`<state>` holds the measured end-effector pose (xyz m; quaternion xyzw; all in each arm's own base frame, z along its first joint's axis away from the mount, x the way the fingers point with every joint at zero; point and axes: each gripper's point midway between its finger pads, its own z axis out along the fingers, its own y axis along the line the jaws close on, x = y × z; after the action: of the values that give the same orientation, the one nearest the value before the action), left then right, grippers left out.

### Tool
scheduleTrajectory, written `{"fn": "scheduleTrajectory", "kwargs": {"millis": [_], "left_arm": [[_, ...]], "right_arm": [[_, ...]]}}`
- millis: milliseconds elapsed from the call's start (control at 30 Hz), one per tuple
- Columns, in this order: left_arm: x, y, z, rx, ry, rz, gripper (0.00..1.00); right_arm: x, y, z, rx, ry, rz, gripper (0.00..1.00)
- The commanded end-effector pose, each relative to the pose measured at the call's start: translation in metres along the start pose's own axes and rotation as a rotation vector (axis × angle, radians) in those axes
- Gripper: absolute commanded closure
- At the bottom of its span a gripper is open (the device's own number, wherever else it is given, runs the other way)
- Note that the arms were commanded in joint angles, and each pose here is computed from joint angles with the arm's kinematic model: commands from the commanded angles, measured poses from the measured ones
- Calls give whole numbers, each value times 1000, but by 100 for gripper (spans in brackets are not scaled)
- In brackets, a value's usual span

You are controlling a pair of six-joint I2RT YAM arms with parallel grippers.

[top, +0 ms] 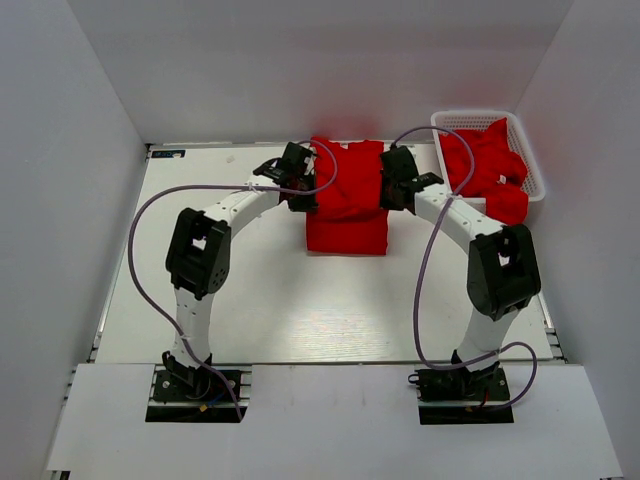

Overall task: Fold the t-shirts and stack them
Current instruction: Fold the folded rectangular tshirt in 1/3 of the way

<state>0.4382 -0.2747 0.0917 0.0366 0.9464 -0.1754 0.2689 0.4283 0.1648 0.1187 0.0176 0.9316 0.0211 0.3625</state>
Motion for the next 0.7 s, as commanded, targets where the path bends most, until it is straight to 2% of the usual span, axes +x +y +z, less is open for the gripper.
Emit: {"fn": "scheduleTrajectory", "kwargs": {"millis": [0, 267, 600, 633, 667], "left_arm": [[-28, -9, -3, 61, -68, 42, 100], [-39, -6, 14, 59, -80, 65, 100], [-47, 10, 40, 44, -89, 35, 100], [-53, 7, 37, 50, -103, 36, 84], [-56, 12, 41, 44, -104, 29, 57]], "right_arm": [[-27, 5, 6, -28, -63, 1, 100], [-51, 6, 24, -25, -98, -3, 100], [-55, 9, 60, -37, -97, -10, 100], [-53, 11, 65, -50, -88, -23, 100], [-58, 11, 67, -55, -105, -16, 96]]}}
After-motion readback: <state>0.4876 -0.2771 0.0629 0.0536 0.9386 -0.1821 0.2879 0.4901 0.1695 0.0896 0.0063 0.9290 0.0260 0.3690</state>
